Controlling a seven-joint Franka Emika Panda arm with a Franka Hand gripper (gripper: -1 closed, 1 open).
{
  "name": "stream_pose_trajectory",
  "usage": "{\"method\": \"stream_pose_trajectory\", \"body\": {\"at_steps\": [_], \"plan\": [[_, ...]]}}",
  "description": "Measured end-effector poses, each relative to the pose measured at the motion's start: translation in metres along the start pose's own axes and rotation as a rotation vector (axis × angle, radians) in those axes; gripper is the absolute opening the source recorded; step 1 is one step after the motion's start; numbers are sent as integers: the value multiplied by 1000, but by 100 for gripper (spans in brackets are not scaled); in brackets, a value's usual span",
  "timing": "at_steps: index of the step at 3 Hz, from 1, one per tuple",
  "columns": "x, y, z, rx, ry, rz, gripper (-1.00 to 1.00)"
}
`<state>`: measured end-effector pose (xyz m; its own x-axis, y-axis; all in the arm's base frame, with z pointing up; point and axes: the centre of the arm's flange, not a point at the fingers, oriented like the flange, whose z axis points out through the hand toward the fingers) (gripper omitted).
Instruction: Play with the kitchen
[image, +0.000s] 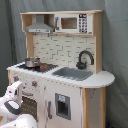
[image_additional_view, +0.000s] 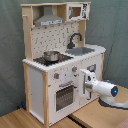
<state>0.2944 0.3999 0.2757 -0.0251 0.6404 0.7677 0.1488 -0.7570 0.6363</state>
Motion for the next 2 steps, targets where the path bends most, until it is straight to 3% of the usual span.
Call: {"method": "stream_pose_trajectory", "body": {"at_steps": [2], "plan": [[6, 5, -24, -5, -1, -166, 100]]}}
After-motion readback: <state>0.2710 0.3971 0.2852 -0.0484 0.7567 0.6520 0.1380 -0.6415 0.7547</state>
